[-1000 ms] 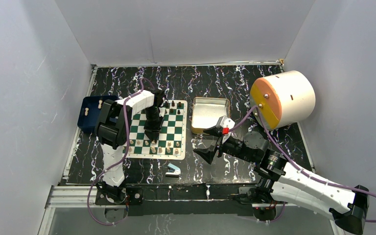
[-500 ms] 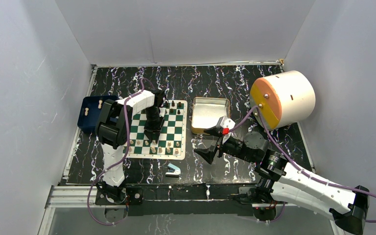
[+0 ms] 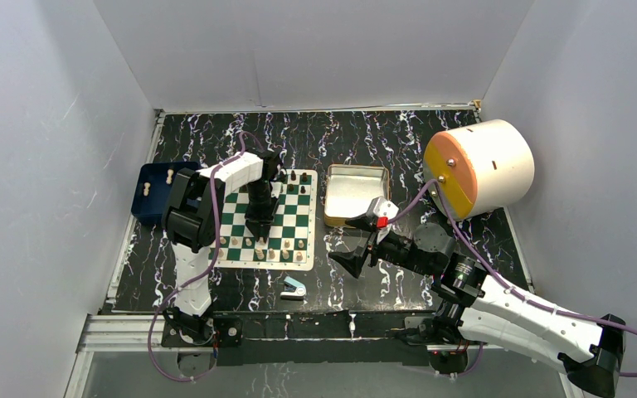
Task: Set up the chess pieces on the board
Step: Place the chess piece on the chessboard.
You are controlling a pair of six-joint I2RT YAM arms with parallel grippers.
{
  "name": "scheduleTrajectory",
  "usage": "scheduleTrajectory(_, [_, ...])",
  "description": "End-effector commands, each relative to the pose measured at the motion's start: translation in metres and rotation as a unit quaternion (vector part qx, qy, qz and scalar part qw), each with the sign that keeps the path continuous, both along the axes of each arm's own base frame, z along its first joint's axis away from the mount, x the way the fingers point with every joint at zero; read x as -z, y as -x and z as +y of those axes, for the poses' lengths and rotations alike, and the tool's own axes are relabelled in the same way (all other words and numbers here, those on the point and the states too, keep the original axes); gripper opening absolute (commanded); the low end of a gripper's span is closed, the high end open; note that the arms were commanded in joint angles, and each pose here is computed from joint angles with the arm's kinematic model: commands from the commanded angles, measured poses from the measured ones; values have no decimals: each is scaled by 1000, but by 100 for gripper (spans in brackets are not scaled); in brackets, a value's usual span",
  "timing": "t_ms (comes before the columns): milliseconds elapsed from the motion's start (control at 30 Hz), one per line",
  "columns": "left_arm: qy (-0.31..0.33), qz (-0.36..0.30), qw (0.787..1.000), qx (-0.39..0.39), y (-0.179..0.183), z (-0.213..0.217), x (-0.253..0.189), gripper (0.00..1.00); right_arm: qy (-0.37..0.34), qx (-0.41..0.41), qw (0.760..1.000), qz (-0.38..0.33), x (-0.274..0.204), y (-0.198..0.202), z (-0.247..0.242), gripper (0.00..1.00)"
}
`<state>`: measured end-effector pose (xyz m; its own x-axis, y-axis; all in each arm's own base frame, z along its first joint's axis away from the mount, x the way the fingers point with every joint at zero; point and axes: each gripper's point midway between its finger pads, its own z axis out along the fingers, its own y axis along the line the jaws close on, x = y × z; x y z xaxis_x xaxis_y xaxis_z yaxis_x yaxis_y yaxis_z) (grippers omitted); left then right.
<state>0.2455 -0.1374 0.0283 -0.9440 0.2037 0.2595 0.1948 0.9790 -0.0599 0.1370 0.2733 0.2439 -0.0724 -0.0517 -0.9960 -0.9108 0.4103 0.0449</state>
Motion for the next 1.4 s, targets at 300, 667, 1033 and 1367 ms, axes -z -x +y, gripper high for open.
scheduleTrajectory(300, [-1, -8, 1000, 9, 3, 0, -17, 23, -49, 6, 998, -28, -43, -2, 0, 99])
scheduleTrajectory(667, [8, -33, 999, 6, -9, -5, -26, 25, -50, 7, 998, -29, -44, -2, -1, 99])
scheduleTrajectory(1033, [-9, -215, 975, -57, -83, 3, -84, 33, -45, 46, 998, -10, -40, -14, -6, 99])
scheduleTrajectory(1367, [-110, -439, 847, -279, -162, 169, -157, 41, -80, 145, 983, 85, -52, -34, -20, 99])
